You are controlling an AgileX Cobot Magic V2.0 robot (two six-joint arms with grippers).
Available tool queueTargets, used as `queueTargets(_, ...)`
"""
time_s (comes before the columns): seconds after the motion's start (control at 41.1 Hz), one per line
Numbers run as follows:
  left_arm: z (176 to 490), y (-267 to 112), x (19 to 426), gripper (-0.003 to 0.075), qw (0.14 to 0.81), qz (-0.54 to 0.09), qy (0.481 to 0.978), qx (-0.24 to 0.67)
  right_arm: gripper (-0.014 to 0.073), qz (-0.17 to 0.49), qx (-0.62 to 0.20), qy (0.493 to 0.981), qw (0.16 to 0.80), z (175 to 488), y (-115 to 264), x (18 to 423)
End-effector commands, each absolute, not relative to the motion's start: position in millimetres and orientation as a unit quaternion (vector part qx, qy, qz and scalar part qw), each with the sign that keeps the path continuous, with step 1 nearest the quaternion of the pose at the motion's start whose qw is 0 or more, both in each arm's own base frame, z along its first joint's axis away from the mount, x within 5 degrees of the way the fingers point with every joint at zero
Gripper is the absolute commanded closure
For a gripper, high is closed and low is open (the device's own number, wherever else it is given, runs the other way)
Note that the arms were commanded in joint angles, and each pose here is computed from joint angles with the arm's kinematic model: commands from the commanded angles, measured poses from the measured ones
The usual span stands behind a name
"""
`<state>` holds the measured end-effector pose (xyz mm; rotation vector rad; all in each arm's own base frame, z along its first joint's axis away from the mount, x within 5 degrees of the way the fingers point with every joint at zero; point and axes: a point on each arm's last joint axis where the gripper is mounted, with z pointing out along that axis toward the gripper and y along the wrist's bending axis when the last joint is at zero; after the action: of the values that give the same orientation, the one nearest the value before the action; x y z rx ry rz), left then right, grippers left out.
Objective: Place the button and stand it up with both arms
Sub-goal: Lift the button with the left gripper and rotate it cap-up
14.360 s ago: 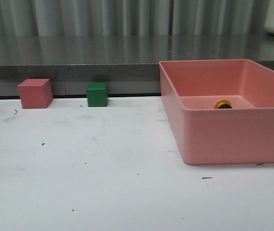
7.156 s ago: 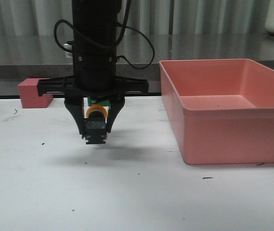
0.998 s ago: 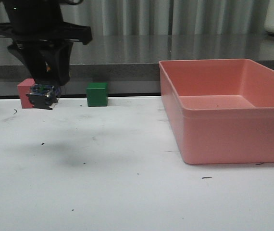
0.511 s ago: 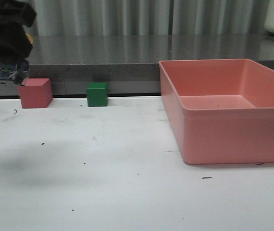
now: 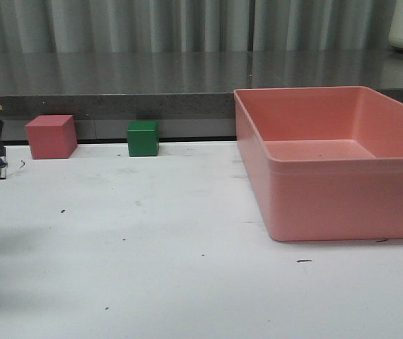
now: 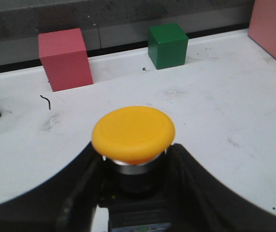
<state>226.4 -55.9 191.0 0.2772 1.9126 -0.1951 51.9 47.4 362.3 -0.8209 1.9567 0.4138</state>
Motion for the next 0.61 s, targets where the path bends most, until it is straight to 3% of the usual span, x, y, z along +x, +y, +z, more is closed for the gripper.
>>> queueTargets(0.0,204,-54,229,0.0499,0.634,-0.095,0.760,0.104,0.0154,0.173,-0.330,0.777,0.508,375,48,54)
queueTargets(0.584,168,-61,247,0.0499,0.662,-0.123,0.732,0.108,0.0154,0.173,-0.330,0.777,0.508,375,48,54)
